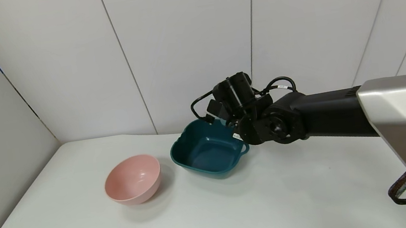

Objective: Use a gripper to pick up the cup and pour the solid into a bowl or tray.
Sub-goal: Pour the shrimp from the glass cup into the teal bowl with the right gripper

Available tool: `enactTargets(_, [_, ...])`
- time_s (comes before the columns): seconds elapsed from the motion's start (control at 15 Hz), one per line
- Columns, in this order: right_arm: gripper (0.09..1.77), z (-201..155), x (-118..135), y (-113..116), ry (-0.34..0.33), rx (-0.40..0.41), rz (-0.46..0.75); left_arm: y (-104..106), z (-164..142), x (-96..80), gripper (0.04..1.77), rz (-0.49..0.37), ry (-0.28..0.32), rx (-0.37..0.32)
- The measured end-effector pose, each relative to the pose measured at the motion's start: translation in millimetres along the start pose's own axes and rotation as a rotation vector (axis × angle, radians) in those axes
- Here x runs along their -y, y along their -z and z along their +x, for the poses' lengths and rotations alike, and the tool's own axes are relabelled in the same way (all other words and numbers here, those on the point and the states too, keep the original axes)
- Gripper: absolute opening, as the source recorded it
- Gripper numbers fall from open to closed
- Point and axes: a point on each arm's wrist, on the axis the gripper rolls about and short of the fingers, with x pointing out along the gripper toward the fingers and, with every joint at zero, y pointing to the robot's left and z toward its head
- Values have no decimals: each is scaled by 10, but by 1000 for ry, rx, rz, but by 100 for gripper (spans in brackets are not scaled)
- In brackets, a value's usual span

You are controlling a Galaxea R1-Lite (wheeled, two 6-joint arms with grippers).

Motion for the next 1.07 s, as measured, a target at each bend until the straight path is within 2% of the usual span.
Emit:
enactTargets(0.33, [132, 6, -113, -22, 63, -80, -113, 0, 0, 0, 172, 0, 0, 0])
enactTargets(0.8, [132, 4, -209, -43, 78, -108, -239, 0, 0, 0, 172, 0, 0, 0])
enactTargets(1.07, [132, 22, -208, -43, 122, -154, -319, 0, 0, 0, 172, 0, 0, 0])
